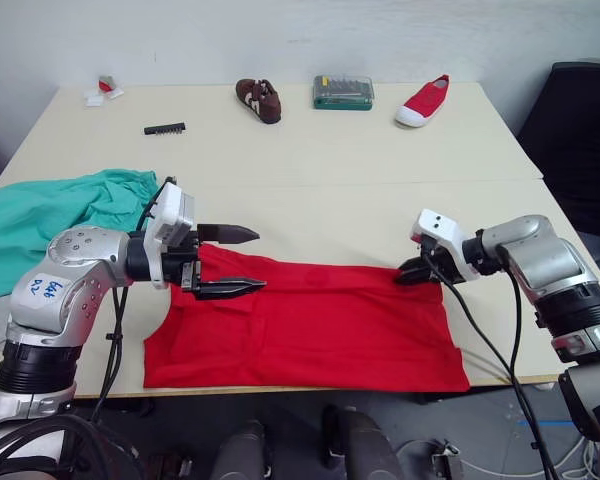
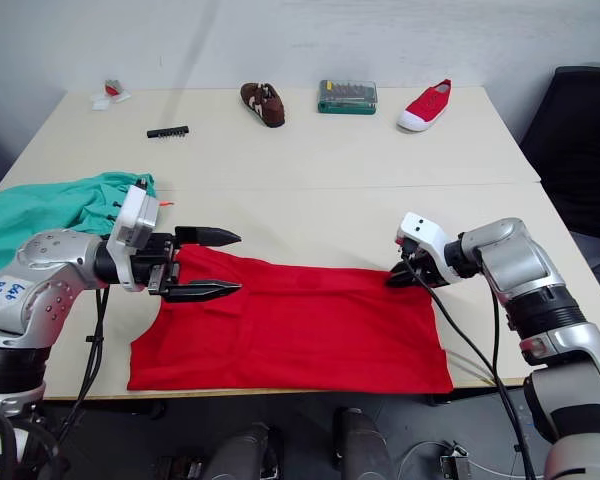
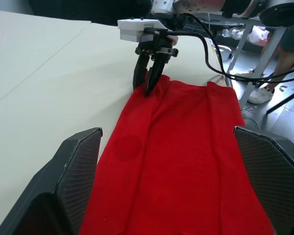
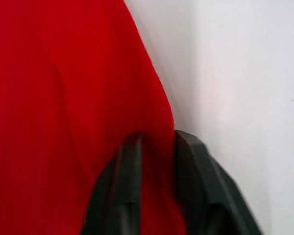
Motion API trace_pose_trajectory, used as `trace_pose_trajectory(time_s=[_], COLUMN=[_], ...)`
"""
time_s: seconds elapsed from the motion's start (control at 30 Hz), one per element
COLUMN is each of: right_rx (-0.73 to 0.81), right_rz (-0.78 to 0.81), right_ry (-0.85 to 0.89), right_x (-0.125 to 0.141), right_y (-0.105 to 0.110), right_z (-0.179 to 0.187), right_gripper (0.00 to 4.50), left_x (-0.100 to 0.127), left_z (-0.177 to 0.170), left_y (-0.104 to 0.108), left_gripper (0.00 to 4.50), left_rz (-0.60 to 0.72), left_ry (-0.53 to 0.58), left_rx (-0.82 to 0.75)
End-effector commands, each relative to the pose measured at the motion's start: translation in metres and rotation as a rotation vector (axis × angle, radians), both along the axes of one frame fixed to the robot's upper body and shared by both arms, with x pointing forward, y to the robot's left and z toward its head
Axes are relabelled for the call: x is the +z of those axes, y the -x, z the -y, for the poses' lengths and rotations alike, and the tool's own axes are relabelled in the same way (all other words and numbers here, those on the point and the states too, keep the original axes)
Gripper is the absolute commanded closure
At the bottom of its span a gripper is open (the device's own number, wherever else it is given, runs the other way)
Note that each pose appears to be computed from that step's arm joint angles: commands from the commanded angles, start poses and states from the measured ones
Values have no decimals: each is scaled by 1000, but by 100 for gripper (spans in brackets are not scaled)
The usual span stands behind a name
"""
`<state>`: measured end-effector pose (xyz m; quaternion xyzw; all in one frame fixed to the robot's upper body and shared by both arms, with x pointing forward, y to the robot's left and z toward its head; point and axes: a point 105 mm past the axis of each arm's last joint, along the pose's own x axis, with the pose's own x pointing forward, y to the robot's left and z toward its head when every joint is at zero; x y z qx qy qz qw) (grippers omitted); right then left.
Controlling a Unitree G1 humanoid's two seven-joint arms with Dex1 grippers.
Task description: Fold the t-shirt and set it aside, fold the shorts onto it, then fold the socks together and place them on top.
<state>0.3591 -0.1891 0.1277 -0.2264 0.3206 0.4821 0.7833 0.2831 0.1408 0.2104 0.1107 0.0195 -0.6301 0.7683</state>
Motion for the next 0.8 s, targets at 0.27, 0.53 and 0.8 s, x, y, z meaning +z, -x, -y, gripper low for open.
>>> trace_pose_trajectory(time_s=[0.27, 0.53, 0.8], right_rx=[79, 182, 125], right_rz=[195, 517, 588], right_ry=[93, 238, 276], right_x=[23, 52, 50], right_y=[-45, -83, -94], right_z=[-21, -52, -60], right_gripper=[448, 448, 448], left_x=[4, 9, 11], left_z=[-7, -17, -14], left_y=[-9, -33, -39], left_gripper=[0, 0, 0], left_rz=[74, 122, 147], left_ry=[-7, 18, 31], left_rx=[65, 158, 166])
